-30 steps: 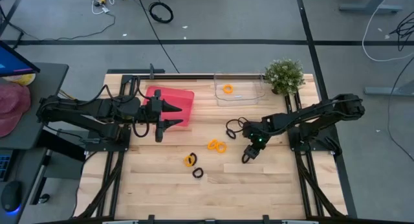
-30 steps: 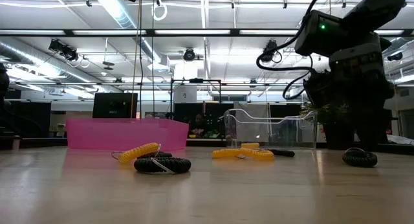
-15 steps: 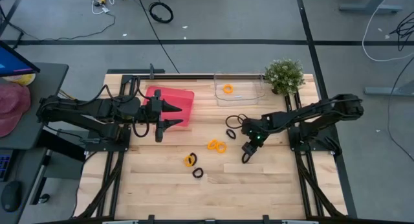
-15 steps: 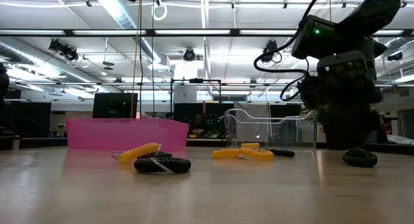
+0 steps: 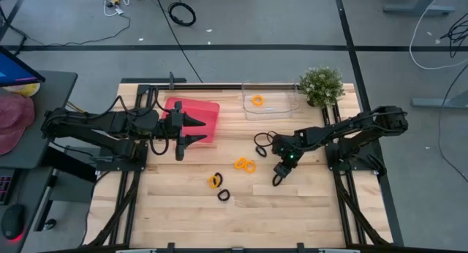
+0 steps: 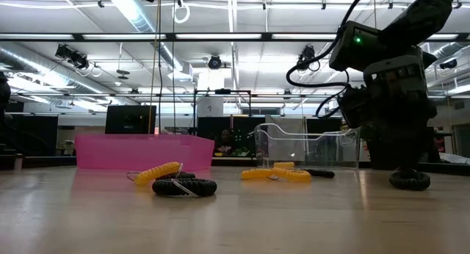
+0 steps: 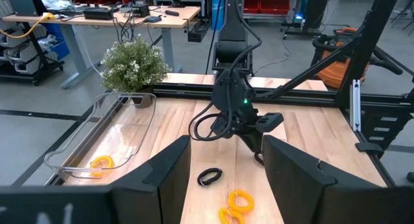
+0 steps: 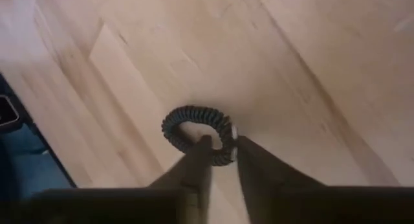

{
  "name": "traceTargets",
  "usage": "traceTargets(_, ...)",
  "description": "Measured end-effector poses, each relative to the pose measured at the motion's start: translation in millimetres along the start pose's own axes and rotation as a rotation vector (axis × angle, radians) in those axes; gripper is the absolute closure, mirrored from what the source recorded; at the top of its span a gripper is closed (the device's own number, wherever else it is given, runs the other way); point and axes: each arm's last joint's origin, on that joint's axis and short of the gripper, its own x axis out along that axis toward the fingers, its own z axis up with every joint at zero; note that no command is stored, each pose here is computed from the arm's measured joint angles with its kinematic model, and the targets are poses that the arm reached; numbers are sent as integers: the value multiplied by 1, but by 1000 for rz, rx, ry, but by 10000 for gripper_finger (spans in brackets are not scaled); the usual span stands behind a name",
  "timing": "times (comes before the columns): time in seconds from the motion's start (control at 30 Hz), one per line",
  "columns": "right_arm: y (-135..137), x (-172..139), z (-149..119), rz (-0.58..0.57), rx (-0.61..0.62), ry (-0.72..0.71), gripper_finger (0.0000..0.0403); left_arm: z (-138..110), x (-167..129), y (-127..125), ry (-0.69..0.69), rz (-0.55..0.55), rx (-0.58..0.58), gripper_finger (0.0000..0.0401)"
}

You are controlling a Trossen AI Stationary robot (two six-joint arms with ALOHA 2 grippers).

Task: Sort spring keychains
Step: Put the black spring keychain into the pink bin

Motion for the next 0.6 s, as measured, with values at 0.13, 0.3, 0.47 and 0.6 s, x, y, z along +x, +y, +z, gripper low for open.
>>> traceTargets(0.13,1,0,-1,23,-10,22,394,0,0,0,0,0,0,206)
traceTargets(0.3,1,0,-1,28,-3,24,400,0,0,0,0,0,0,206)
traceTargets(0.47,9,-5,3,49,-19,3,401,0,0,0,0,0,0,206)
traceTargets(0.6,17,-13,7,76,-42,-25,402,0,0,0,0,0,0,206)
